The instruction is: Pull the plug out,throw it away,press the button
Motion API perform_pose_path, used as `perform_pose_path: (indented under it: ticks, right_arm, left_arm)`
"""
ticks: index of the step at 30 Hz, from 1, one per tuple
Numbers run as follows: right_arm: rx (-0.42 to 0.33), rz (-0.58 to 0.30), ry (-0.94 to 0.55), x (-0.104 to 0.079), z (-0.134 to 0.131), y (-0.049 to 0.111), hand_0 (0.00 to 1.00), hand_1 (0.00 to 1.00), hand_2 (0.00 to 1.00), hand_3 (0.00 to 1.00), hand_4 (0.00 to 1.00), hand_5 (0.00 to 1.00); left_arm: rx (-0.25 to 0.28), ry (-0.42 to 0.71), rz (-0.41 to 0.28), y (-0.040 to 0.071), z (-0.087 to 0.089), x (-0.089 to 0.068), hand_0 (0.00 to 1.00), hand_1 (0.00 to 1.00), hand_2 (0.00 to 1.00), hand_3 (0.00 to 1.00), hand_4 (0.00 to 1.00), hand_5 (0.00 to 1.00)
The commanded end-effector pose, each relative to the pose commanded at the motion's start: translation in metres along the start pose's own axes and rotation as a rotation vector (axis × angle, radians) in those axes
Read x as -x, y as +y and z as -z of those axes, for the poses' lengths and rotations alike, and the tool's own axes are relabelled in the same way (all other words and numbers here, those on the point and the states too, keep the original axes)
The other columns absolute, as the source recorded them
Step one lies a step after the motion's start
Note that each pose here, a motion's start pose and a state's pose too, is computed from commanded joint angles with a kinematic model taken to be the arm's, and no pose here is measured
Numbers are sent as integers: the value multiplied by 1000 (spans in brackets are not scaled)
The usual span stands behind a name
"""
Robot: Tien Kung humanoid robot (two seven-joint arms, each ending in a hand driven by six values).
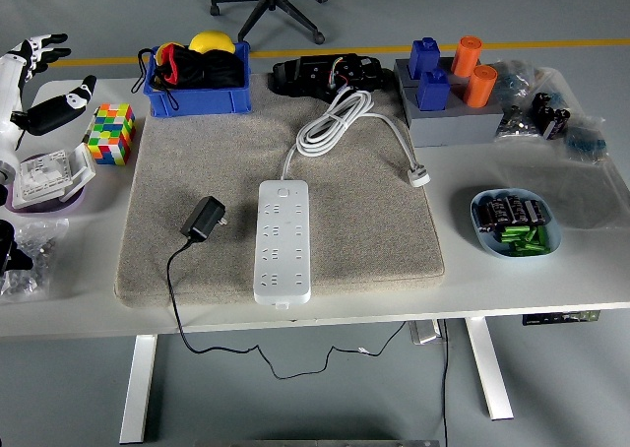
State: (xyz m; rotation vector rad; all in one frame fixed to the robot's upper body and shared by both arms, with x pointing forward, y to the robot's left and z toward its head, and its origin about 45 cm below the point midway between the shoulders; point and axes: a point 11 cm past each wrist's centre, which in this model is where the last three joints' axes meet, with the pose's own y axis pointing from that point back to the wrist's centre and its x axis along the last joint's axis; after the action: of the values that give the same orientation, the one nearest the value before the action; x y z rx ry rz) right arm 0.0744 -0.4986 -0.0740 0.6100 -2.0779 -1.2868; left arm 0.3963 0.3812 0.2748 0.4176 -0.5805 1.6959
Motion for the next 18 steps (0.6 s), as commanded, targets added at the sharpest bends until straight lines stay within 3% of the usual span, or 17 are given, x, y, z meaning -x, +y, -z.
perform_pose_path:
  ticks: [18]
  right_arm:
    - [-3, 7, -5, 3, 1, 0, 748, 660, 646, 615, 659, 481]
  left_arm:
    - [9, 3, 5, -1, -4, 2, 831, 822, 731, 759, 707, 204]
